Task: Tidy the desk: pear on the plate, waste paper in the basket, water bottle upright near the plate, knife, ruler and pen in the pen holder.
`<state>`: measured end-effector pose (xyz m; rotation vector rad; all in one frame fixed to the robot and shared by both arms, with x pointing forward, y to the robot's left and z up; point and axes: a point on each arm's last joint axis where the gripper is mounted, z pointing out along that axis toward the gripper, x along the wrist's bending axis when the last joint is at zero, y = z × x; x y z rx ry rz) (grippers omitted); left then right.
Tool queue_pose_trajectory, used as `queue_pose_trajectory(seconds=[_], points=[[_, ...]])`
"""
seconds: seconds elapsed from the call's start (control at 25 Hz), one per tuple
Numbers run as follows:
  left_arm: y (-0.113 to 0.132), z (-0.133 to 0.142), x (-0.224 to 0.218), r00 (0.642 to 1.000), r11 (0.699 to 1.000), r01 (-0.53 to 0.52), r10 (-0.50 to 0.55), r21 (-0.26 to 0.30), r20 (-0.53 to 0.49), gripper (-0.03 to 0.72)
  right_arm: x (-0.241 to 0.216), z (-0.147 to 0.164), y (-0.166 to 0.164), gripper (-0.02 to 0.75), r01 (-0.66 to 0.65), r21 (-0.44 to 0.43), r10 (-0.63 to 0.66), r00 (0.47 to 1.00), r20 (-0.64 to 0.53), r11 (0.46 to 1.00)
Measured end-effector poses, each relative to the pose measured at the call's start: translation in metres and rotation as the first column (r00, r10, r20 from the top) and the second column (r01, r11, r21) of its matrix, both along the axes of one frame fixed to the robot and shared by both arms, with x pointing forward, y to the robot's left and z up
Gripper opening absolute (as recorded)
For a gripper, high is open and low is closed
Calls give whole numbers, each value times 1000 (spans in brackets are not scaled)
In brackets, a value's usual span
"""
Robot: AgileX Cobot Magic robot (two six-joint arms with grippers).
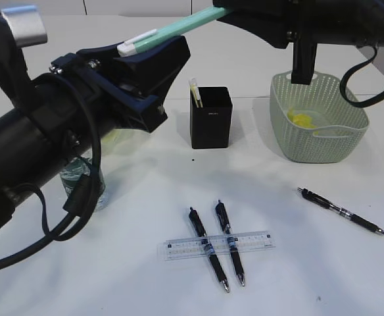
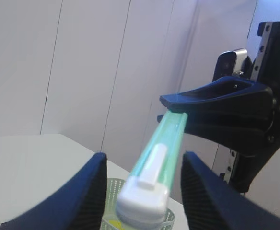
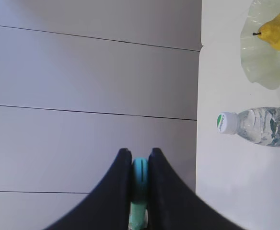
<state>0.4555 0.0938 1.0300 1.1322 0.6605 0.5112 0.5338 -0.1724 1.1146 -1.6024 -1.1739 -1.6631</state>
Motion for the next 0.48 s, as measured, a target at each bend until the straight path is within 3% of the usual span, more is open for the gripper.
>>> queue_pose_trajectory(seconds=[0.48], points=[[4,13,-4,999,999,0,1,-33,34,342,0,0,0,51,-1,0,1,1000,0,1000]])
